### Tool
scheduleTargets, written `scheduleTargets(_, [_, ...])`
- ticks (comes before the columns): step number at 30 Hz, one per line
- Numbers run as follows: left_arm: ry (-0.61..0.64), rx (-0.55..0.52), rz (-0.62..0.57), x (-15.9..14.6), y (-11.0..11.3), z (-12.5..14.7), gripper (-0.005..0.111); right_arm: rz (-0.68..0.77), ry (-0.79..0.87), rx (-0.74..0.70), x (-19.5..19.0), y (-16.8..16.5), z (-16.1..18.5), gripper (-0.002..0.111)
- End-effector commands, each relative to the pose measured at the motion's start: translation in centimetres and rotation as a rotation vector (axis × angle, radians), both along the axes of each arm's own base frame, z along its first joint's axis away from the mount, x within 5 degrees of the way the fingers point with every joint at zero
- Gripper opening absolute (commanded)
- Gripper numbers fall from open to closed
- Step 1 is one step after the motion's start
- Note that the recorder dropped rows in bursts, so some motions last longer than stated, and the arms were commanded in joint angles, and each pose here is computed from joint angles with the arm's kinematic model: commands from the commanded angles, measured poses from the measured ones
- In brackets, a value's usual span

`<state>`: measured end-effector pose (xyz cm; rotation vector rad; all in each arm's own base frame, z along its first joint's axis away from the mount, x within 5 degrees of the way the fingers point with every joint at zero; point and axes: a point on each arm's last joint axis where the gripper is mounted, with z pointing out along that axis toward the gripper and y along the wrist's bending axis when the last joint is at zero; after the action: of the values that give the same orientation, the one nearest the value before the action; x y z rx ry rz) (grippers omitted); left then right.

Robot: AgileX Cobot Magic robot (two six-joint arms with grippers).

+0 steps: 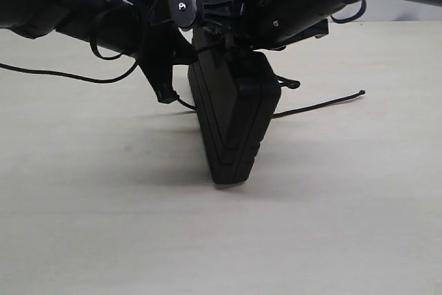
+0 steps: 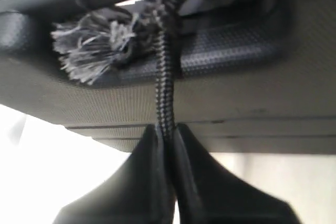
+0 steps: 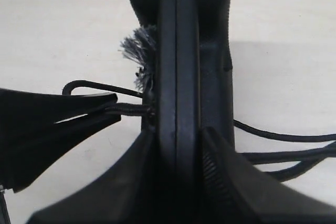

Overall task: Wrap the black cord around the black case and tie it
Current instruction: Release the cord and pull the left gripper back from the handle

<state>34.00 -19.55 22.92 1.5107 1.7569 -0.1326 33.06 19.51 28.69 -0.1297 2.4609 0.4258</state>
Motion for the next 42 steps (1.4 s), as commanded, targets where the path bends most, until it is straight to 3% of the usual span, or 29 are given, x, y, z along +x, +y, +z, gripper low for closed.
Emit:
scheduleTargets(1, [0.003, -0.058, 0.038, 0.1, -0.4, 0.5, 0.000, 0.010, -0.015, 0.010, -0.1, 0.2, 0.3, 0.004])
scheduleTargets(7, [0.024, -0.136, 0.063, 0.1, -0.7, 0.9, 0.000, 0.010, -0.015, 0.010, -0.1, 0.2, 0.3, 0.004])
scheduleTargets(13, [0.062, -0.203, 0.002, -0.5, -1.4, 1.4, 0.000, 0.010, -0.015, 0.010, -0.1, 0.2, 0.3, 0.004])
scheduleTargets(16, [0.090, -0.275, 0.048, -0.4, -1.5, 1.7, 0.001, 0.010, -0.015, 0.010, -0.1, 0.2, 0.3, 0.004])
scheduleTargets(19, [0.100, -0.295, 0.061, -0.4, -1.6, 1.7, 0.021, 0.010, -0.013, 0.009, -0.1, 0.2, 0.2, 0.004])
scheduleTargets(22, [0.078, -0.255, 0.038, -0.5, -1.3, 1.8, 0.040, 0.010, -0.013, 0.009, -0.1, 0.2, 0.2, 0.004])
scheduleTargets(24, [0.047, -0.230, 0.016, -0.8, -1.1, 2.5, 0.044, 0.010, -0.012, 0.008, -0.1, 0.2, 0.2, 0.004])
scheduleTargets(28, [-0.006, -0.165, -0.016, -1.5, -0.5, 3.8, 0.045, 0.010, -0.012, 0.008, -0.1, 0.2, 0.2, 0.004])
scheduleTargets(33, [0.034, 0.035, -0.011, -1.9, 0.8, 2.9, 0.045, 0.010, -0.006, 0.004, -0.1, 0.2, 0.2, 0.004])
scheduleTargets(36, [0.042, 0.133, 0.052, -1.6, 1.7, 2.5, 0.044, 0.008, 0.005, 0.010, -0.2, 0.2, 0.2, 0.004])
scheduleTargets(42, [0.122, 0.020, 0.318, -0.2, 4.0, 2.6, 0.044, 0.025, 0.008, 0.035, -0.7, 1.1, -0.3, 0.004])
